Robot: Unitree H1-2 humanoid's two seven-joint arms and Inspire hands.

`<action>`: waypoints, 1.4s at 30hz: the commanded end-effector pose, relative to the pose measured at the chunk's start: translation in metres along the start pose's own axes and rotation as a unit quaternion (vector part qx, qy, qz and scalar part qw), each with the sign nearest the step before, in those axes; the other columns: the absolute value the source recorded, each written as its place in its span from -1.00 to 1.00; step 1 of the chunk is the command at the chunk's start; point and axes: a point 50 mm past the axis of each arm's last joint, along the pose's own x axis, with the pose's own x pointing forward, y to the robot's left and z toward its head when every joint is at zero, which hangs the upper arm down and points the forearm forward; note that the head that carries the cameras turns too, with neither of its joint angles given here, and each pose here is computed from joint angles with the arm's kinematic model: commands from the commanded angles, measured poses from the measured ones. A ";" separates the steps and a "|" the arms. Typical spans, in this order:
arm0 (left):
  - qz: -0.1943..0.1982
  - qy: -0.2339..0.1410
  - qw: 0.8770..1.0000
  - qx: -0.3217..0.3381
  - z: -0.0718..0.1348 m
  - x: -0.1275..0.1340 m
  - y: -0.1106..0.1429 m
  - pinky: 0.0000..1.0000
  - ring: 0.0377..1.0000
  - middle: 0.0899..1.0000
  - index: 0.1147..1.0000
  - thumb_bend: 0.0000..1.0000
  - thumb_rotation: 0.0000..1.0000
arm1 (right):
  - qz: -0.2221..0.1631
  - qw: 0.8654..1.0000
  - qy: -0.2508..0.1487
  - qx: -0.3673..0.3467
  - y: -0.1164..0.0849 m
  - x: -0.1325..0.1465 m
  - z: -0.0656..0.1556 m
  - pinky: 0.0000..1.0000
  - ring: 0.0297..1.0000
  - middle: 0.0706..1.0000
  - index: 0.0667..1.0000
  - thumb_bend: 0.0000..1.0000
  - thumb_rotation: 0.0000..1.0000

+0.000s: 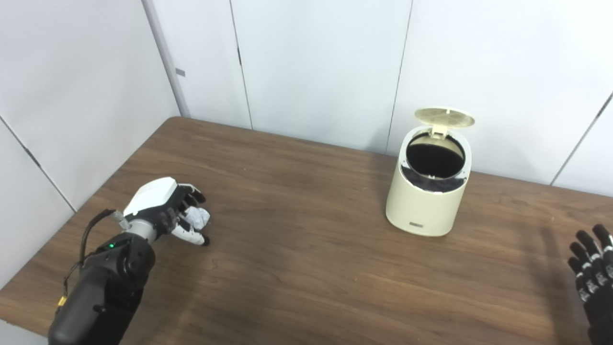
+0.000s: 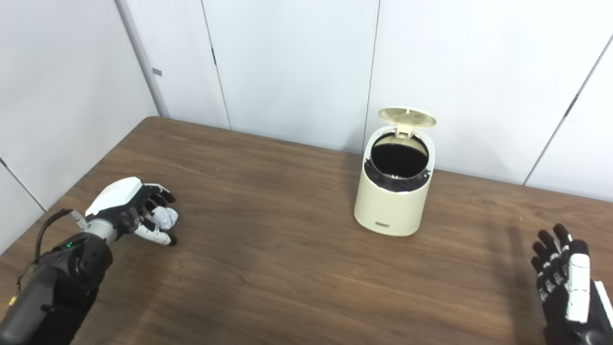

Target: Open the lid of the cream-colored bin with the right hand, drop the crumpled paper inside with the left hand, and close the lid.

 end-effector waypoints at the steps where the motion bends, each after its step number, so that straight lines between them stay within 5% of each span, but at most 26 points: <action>1: 0.029 -0.003 1.000 0.004 0.001 0.007 0.015 0.25 0.32 0.34 0.34 0.61 -0.99 | 0.003 0.999 -0.033 -0.003 0.000 0.002 0.016 1.00 0.93 0.91 0.98 0.03 1.00; 7: 0.022 0.000 1.000 -0.003 0.003 0.009 0.015 -0.11 -0.03 0.06 0.16 0.53 -1.00 | 0.005 0.999 -0.032 -0.006 -0.001 0.002 0.015 1.00 0.97 0.93 0.99 0.02 1.00; 8: 0.023 0.002 1.000 -0.003 0.003 0.010 0.015 -0.13 -0.04 0.04 0.01 0.29 -0.95 | 0.005 0.999 -0.033 -0.004 -0.001 0.002 0.014 1.00 0.97 0.93 0.98 0.02 1.00; 12: 0.030 0.004 1.000 0.001 0.003 0.011 0.014 0.16 0.27 0.20 -0.15 0.05 -0.92 | 0.005 0.999 -0.032 0.003 -0.002 0.002 0.013 1.00 0.97 0.94 0.99 0.03 1.00; 21: 0.019 0.009 1.000 -0.009 0.002 0.013 0.014 -0.23 -0.25 -0.12 -0.12 0.00 -1.00 | 0.003 1.000 -0.030 0.004 -0.003 0.002 0.015 1.00 0.95 0.92 0.99 0.05 1.00; 35: 0.014 0.005 1.000 -0.011 0.006 0.008 0.014 -0.17 -0.22 -0.11 -0.14 0.00 -1.00 | 0.001 1.000 -0.030 -0.004 -0.003 0.001 0.015 1.00 0.90 0.88 0.96 0.08 1.00; 42: 0.039 -0.029 0.999 -0.008 0.011 0.003 0.018 -0.23 -0.27 -0.12 -0.13 0.00 -1.00 | 0.003 1.000 -0.029 0.000 -0.002 0.002 0.012 1.00 0.93 0.89 0.98 0.03 1.00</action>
